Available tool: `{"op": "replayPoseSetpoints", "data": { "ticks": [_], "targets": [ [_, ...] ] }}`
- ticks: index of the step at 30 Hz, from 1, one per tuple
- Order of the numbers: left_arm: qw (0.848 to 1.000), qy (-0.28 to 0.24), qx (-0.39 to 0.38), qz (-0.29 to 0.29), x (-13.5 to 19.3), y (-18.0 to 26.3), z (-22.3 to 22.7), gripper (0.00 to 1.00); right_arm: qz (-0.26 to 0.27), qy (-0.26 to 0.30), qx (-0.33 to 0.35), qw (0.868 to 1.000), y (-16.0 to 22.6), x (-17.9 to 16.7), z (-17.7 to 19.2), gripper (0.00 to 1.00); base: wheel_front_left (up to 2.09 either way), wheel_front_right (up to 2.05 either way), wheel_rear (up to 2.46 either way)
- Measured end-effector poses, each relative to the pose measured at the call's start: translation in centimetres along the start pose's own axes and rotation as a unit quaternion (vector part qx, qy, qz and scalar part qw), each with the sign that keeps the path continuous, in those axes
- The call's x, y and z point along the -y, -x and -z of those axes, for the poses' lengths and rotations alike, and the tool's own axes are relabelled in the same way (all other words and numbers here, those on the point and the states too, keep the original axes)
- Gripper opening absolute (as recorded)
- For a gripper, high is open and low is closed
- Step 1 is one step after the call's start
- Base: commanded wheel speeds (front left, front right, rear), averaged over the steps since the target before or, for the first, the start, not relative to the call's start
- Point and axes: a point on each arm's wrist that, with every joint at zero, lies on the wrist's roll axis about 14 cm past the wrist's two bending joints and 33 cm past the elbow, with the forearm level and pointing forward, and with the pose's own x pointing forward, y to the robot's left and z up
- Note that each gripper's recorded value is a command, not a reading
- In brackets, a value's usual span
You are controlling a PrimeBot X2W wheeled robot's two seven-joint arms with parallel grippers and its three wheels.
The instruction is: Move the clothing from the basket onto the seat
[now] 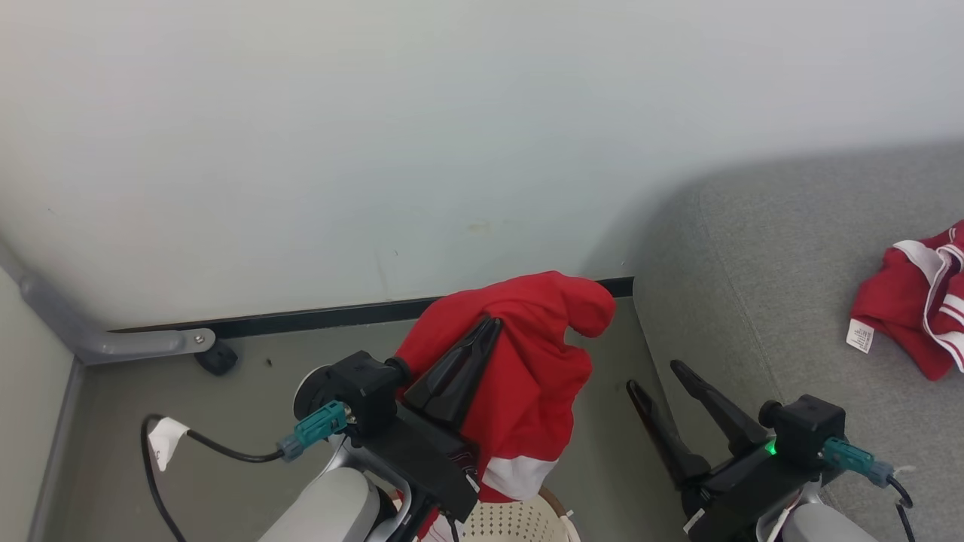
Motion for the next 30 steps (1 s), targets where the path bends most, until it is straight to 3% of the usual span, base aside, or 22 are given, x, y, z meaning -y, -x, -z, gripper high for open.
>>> {"op": "replayPoseSetpoints", "data": {
  "ticks": [16, 27, 28, 29, 30],
  "targets": [
    [1.0, 0.001, -0.002, 0.009, 0.8, 0.6, -0.6, 0.0, -0.074, 0.003, -0.056, 0.996, -2.7, -2.8, 1.8, 1.0, 0.0, 0.0, 0.0],
    [1.0, 0.011, -0.002, 0.006, 1.2, 1.4, -1.1, 0.0, -0.171, 0.008, -0.098, 0.98, -4.7, -8.1, 2.4, 1.0, 0.0, 0.0, 0.0],
    [1.0, 0.01, -0.002, 0.004, 1.1, 1.5, -1.2, 0.0, -0.177, 0.007, -0.099, 0.979, -5.0, -8.5, 2.2, 0.47, 0.0, 0.0, 0.0],
    [1.0, 0.011, -0.001, 0.002, 1.0, 1.6, -1.2, 0.0, -0.182, 0.008, -0.098, 0.978, -5.2, -8.8, 2.0, 0.27, 0.0, 0.0, 0.0],
    [1.0, 0.01, -0.001, 0.0, 0.9, 1.7, -1.3, 0.0, -0.187, 0.009, -0.099, 0.977, -5.5, -9.0, 1.9, 0.0, 0.0, 0.0, 0.0]
  ]
}}
